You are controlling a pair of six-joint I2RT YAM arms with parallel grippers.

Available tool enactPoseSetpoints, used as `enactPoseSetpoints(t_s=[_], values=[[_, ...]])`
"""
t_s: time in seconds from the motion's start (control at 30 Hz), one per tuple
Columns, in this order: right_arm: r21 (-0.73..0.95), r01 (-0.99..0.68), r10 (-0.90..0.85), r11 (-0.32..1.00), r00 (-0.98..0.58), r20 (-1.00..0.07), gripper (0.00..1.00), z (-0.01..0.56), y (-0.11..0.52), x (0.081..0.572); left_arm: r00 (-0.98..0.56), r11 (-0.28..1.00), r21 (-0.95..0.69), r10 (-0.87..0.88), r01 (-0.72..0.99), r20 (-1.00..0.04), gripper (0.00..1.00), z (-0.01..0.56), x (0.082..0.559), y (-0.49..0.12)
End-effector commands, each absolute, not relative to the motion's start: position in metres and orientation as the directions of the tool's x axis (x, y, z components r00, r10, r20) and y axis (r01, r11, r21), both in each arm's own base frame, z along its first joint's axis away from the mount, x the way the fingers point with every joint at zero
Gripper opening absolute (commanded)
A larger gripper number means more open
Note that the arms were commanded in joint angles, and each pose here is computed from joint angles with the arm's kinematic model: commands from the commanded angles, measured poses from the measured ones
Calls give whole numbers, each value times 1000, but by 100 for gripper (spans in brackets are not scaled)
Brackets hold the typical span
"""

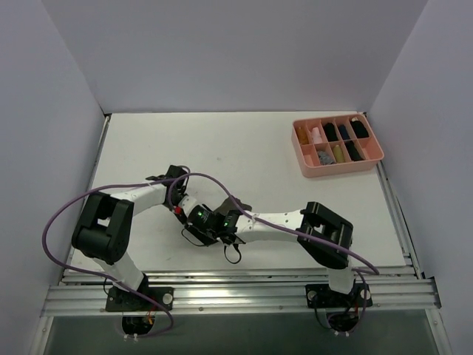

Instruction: Roll the underwear

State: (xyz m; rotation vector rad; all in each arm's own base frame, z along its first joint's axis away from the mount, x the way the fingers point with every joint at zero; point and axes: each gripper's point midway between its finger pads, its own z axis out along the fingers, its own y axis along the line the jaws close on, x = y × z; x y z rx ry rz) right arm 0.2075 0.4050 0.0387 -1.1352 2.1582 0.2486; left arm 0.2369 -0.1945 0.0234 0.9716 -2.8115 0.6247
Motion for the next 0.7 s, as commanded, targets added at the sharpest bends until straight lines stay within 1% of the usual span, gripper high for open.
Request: enactPoseSetpoints(t_s=[0.0, 0.17, 0.47, 0.53, 0.57, 0.6, 0.67], values=[[-198, -767, -676, 610, -374, -635, 41, 34, 400, 214, -777, 739, -243, -587, -629, 229, 2, 13, 224, -179], [-213, -770, -690, 602, -367, -624, 39, 28, 398, 210, -775, 741, -230, -588, -631, 231, 2, 13, 222, -177], [-271, -773, -734, 573, -338, -589, 38, 13, 392, 197, -773, 743, -221, -587, -632, 239, 2, 12, 221, -178], [-287, -764, -737, 577, -336, -587, 36, 13, 391, 198, -773, 742, -222, -588, -633, 239, 2, 12, 221, -178], [-296, -760, -742, 578, -340, -578, 34, 10, 389, 199, -773, 742, -222, -588, -633, 239, 2, 13, 220, -178], [-295, -758, -741, 582, -345, -576, 24, 8, 388, 199, -774, 741, -230, -587, -631, 237, 2, 15, 221, -178], [-260, -750, -722, 609, -387, -574, 13, 2, 383, 198, -773, 738, -232, -591, -634, 233, 2, 17, 222, -176]])
